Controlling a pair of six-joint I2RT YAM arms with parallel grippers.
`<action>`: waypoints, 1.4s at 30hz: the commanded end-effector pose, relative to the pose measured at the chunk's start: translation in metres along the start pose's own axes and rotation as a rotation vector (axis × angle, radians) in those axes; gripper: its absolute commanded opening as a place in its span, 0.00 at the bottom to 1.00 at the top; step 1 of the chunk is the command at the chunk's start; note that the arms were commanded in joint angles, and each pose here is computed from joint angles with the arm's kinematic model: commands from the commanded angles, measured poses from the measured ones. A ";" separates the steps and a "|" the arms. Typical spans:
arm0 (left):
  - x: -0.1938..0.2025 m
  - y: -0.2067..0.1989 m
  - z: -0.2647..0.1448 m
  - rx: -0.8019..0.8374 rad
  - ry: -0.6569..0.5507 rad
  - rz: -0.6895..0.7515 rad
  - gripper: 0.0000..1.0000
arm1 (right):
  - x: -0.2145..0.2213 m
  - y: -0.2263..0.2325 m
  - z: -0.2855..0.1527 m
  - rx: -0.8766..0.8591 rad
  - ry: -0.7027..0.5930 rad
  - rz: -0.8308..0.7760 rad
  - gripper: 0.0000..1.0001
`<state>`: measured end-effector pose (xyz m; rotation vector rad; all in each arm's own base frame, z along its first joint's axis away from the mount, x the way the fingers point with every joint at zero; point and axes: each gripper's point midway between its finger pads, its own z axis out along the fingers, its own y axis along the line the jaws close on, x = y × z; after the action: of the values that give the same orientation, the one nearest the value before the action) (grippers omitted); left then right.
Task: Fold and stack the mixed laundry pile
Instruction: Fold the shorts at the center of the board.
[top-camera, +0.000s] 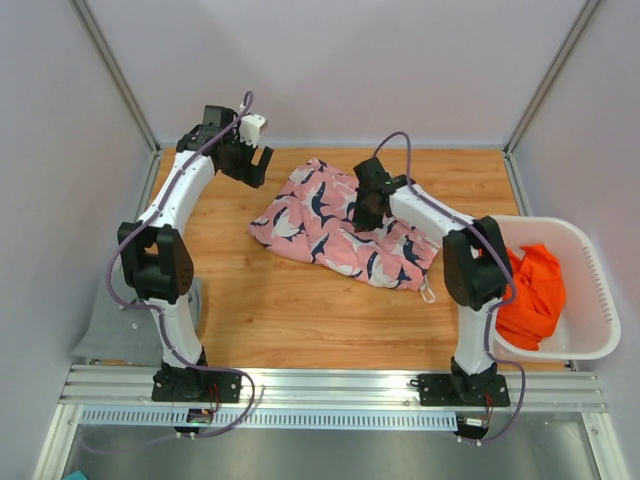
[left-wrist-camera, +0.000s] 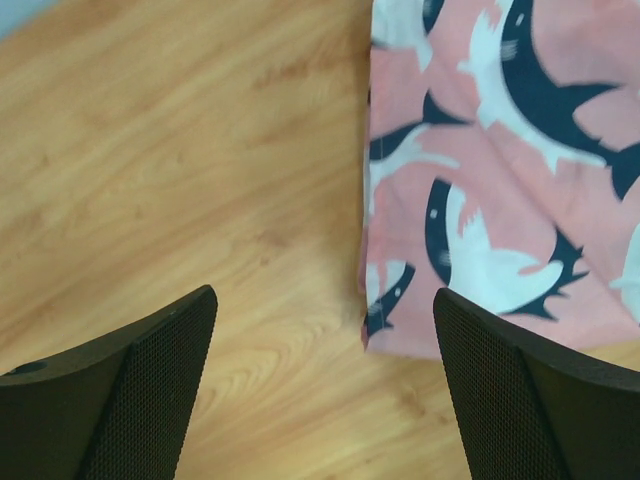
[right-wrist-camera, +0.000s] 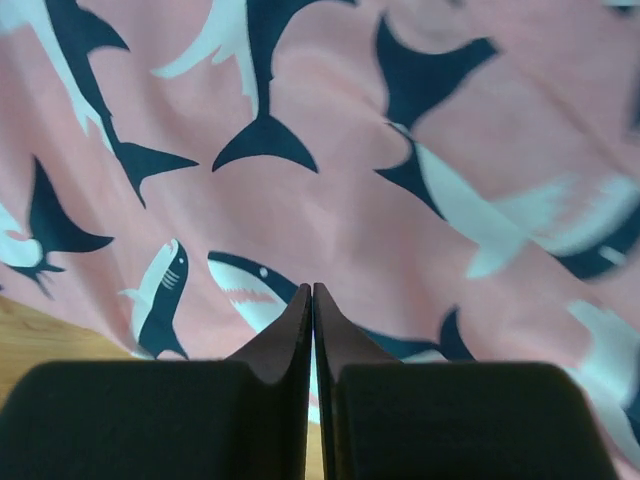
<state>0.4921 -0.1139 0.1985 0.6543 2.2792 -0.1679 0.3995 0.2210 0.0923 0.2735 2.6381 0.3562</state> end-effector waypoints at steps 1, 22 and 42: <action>0.031 0.000 -0.017 0.031 0.076 -0.080 0.96 | 0.014 0.029 0.013 -0.037 0.078 -0.149 0.02; 0.116 -0.020 -0.090 0.121 0.233 -0.195 0.94 | 0.256 0.000 -0.052 -0.201 0.545 -0.853 0.03; 0.184 -0.069 -0.021 0.229 0.389 -0.234 0.74 | 0.082 -0.122 -0.125 0.391 -0.019 0.068 0.53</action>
<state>0.3129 -0.0790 0.0888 0.5694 2.7991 -0.4881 0.2677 0.1307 0.1387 0.2730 2.7148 0.0257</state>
